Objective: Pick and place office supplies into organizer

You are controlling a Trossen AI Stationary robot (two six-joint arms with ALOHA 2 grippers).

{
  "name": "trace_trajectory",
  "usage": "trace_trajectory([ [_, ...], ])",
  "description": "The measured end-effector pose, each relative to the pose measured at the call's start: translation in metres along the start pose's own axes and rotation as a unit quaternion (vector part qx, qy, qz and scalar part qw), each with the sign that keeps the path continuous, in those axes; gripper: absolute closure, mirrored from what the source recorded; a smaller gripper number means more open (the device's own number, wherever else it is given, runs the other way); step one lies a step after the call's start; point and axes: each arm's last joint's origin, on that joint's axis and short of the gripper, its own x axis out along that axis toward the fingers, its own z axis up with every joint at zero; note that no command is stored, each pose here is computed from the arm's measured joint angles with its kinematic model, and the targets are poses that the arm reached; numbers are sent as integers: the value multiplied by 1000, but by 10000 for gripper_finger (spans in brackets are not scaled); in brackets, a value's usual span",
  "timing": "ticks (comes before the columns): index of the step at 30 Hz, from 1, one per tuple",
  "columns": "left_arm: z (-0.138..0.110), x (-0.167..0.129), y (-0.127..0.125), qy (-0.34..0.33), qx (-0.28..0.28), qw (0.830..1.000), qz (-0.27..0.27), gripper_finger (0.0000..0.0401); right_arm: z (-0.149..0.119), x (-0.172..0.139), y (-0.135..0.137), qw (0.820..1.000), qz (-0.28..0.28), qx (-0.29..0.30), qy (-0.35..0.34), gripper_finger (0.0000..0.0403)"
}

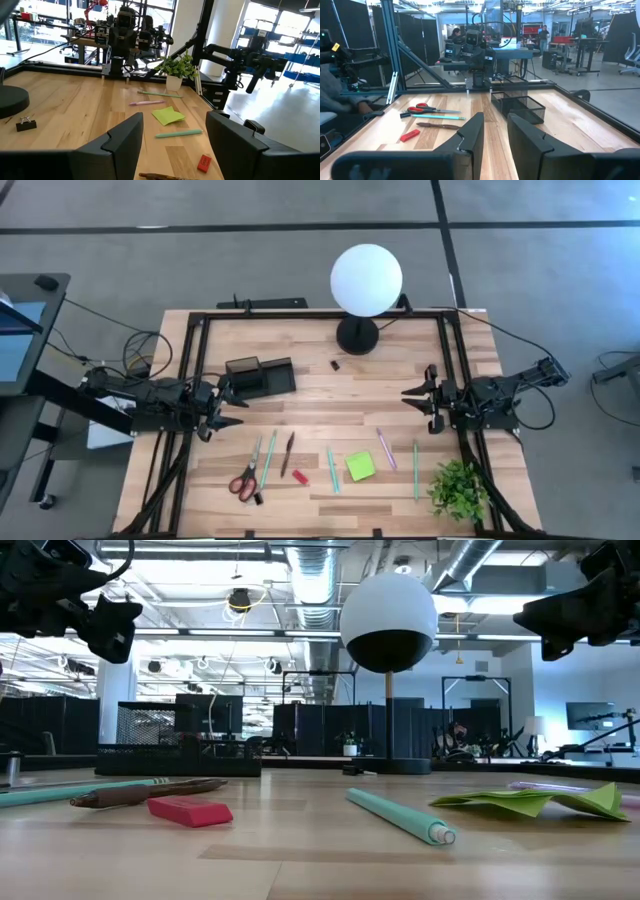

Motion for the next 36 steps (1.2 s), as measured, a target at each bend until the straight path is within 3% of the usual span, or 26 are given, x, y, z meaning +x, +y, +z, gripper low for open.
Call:
trace_trajectory([
  [36,0,0,0,-1,12,1000,3,188,0,0,0,1000,0,0,0,322],
])
